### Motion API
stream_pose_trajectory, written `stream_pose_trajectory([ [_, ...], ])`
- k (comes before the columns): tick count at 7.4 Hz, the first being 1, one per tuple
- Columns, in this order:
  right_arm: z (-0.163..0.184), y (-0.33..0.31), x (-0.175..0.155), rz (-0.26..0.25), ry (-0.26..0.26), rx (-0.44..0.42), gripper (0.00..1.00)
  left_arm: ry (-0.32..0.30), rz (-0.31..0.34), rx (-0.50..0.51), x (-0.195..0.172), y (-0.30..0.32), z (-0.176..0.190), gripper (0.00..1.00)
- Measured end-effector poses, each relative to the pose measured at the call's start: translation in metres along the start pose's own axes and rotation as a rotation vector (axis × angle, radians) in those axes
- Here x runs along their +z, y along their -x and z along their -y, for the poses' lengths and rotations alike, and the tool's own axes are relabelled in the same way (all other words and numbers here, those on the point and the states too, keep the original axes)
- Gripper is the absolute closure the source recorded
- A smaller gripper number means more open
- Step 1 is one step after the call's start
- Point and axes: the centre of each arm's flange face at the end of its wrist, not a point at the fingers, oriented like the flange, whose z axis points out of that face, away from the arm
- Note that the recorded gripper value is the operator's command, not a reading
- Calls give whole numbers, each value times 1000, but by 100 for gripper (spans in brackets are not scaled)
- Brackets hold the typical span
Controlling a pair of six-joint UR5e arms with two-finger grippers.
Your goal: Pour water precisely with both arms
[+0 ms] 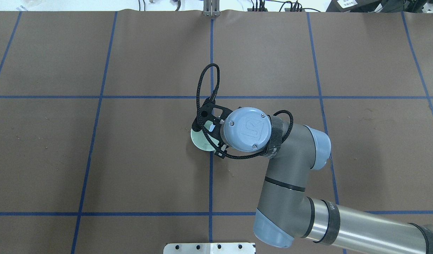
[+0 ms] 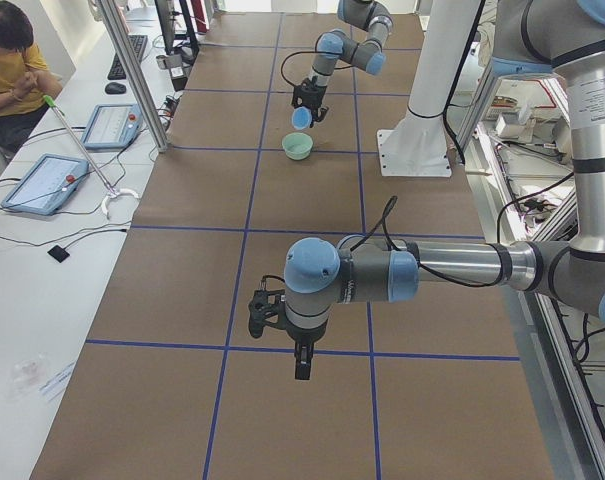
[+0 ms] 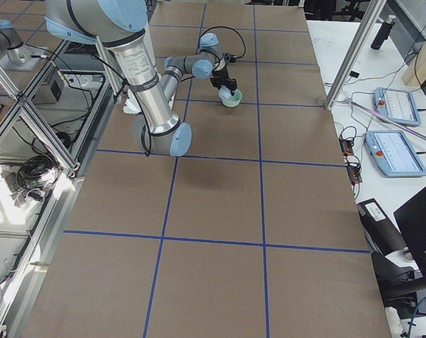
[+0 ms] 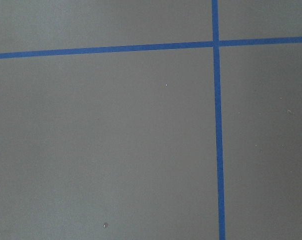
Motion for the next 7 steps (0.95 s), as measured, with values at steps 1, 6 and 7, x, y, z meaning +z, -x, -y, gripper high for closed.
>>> stream_pose_trajectory([
  [1,1,0,-3,0,-10,2,100,-1,0,1,0,0,0,0],
  [6,17,-7,-29,49,-233,134,100,-7,1,7,-3,-3,1,0],
  [7,20,-11,-34,62,-275,195,100,-8,1,8,-4,-3,1,0],
])
